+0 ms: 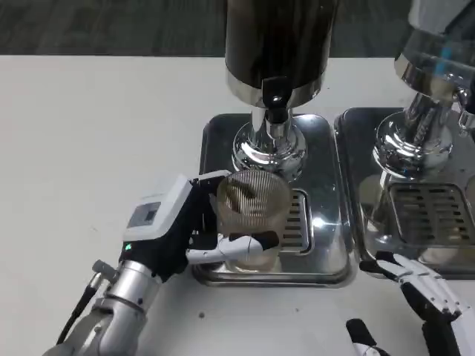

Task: Grasp the cup under the faucet to collect the drink, then remove the cup.

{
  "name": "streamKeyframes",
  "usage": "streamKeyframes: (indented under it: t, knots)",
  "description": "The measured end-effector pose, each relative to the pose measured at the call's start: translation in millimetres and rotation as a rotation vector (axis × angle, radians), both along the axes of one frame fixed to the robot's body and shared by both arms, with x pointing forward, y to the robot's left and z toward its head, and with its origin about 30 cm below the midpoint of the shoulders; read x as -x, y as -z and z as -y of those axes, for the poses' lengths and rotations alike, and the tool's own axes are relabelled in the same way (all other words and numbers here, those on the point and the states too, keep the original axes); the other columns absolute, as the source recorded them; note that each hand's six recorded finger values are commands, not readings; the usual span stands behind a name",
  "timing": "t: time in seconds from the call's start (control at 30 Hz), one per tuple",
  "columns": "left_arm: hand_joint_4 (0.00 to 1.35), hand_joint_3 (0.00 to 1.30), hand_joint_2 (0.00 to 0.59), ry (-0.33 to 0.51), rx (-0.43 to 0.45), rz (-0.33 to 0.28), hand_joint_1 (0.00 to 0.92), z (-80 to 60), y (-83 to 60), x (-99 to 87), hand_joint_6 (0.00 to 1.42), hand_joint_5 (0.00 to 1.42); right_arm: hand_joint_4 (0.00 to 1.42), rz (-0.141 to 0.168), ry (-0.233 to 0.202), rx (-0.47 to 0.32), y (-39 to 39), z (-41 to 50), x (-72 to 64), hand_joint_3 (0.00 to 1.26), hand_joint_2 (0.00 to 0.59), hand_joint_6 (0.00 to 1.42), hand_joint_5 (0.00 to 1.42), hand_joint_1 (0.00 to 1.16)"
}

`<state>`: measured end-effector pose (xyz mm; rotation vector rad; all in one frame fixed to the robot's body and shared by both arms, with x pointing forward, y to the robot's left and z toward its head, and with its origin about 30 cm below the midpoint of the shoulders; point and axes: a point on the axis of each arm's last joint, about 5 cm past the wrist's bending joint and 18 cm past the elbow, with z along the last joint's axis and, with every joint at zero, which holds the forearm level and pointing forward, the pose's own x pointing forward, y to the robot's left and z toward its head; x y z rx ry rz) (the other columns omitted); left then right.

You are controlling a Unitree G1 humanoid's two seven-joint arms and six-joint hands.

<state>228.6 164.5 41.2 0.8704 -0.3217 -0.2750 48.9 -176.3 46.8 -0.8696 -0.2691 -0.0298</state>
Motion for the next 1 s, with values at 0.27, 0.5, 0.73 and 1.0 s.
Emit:
streamKeyframes:
  t: [0.27,0.5,0.73,1.0]
  knots:
    - [0.73,0.61,0.15,0.004,-0.018,0.007,0.264,11.2,-3.0,-15.0,1.01,0.95,0.26,-0.007,0.006,0.001,-1.5,-2.1,7.8,0.36,0.348,0.39,0.25,0.46]
    - [0.7,0.58,0.149,-0.028,-0.03,0.004,0.253,15.2,-4.4,-24.3,0.94,0.91,0.26,0.001,0.012,-0.006,-4.5,-4.2,9.7,0.36,0.344,0.39,0.25,0.46]
    - [0.69,0.57,0.153,-0.062,-0.05,-0.01,0.244,14.5,-7.6,-32.6,0.91,0.89,0.26,0.0,0.017,-0.011,-5.2,-5.5,11.0,0.37,0.342,0.39,0.26,0.45]
    - [0.69,0.57,0.149,-0.076,-0.04,-0.023,0.235,15.0,-7.3,-33.8,0.9,0.89,0.26,0.005,0.025,-0.022,-7.6,-11.0,9.6,0.37,0.342,0.39,0.26,0.45]
